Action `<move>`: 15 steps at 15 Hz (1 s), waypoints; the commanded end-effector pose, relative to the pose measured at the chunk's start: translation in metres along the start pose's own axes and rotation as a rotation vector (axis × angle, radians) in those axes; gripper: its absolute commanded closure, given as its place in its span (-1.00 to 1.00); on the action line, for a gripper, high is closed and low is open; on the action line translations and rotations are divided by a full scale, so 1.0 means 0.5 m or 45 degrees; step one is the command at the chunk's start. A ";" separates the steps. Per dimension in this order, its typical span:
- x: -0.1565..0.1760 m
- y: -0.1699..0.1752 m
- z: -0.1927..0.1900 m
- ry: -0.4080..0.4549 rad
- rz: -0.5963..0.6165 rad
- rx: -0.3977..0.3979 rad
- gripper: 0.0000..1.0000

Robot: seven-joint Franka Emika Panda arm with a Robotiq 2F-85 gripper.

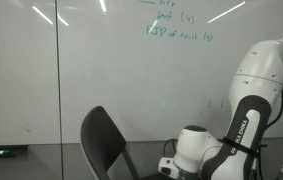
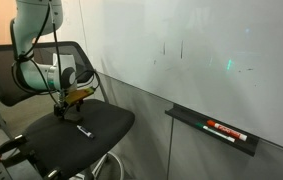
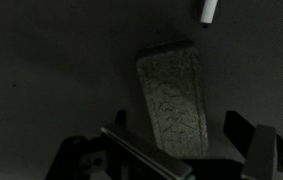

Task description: Use the eraser to wipe the markings on the whiteboard

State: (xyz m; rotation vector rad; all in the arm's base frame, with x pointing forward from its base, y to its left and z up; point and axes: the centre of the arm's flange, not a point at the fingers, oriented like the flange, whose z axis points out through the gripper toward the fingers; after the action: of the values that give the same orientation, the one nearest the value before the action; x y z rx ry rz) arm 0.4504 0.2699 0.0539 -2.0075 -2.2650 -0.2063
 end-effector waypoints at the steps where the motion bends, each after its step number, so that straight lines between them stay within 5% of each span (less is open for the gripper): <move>1: 0.005 -0.002 0.002 0.015 -0.037 -0.044 -0.83; 2: 0.005 -0.003 0.002 0.018 -0.034 -0.052 -0.44; 3: 0.005 -0.003 0.002 0.019 -0.032 -0.056 -0.40; 11: -0.009 -0.013 0.000 0.008 0.004 -0.078 0.81; 13: -0.010 -0.017 -0.004 0.004 0.015 -0.075 0.87; 14: -0.010 -0.018 -0.006 0.001 0.023 -0.076 0.39; 15: -0.009 -0.019 -0.007 0.001 0.027 -0.071 0.30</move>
State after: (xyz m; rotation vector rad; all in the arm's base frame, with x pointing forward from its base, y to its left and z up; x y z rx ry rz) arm 0.4454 0.2683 0.0543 -2.0254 -2.2657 -0.2543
